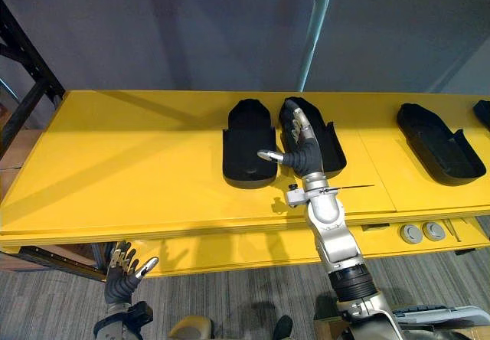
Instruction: Walk over and take plastic housings, then place them on the shelf
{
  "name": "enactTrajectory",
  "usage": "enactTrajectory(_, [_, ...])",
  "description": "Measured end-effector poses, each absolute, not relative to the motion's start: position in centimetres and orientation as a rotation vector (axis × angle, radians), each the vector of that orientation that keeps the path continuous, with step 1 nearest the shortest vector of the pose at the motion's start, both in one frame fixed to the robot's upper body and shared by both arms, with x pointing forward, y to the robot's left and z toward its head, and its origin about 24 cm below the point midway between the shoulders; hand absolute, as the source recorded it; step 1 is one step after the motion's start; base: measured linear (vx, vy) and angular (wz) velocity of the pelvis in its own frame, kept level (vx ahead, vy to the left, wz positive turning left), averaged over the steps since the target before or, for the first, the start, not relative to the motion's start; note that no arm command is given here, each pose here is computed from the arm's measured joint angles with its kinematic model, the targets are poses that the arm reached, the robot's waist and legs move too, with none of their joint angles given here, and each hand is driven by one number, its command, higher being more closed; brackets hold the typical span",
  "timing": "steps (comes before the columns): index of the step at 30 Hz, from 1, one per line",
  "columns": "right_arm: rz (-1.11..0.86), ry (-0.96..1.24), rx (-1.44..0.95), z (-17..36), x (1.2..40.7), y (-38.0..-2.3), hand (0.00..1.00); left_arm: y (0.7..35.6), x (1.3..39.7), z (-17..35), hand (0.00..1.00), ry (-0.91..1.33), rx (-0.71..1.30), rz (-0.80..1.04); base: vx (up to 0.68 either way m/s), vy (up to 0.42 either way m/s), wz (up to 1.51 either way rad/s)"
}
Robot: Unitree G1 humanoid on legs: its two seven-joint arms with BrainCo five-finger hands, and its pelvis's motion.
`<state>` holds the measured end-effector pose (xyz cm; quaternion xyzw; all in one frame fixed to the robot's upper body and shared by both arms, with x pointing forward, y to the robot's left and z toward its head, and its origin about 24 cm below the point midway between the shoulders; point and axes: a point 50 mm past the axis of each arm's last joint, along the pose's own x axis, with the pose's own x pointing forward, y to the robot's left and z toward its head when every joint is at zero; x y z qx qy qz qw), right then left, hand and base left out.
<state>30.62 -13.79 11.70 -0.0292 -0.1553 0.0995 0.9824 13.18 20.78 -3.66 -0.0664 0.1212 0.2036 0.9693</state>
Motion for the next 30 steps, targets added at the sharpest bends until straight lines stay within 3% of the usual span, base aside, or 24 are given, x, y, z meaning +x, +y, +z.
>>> enactTrajectory(5, [0.120, -0.146, -0.026, 8.4, 31.8, -14.7, 0.00, 19.9, 13.7, -4.0, 0.00, 0.263, -0.132, 0.333, -0.04, 0.011, 0.02])
enactTrajectory(14, [0.101, -0.088, 0.015, 7.8, 33.1, -15.0, 0.00, 18.4, 14.4, -4.6, 0.00, 0.323, -0.134, 0.245, -0.01, 0.000, 0.00])
enactTrajectory(30, [0.211, -0.058, 0.086, 7.8, 34.2, -13.8, 0.00, 22.9, 9.6, -9.8, 0.00, 0.594, 0.047, 0.599, -0.04, -0.006, 0.04])
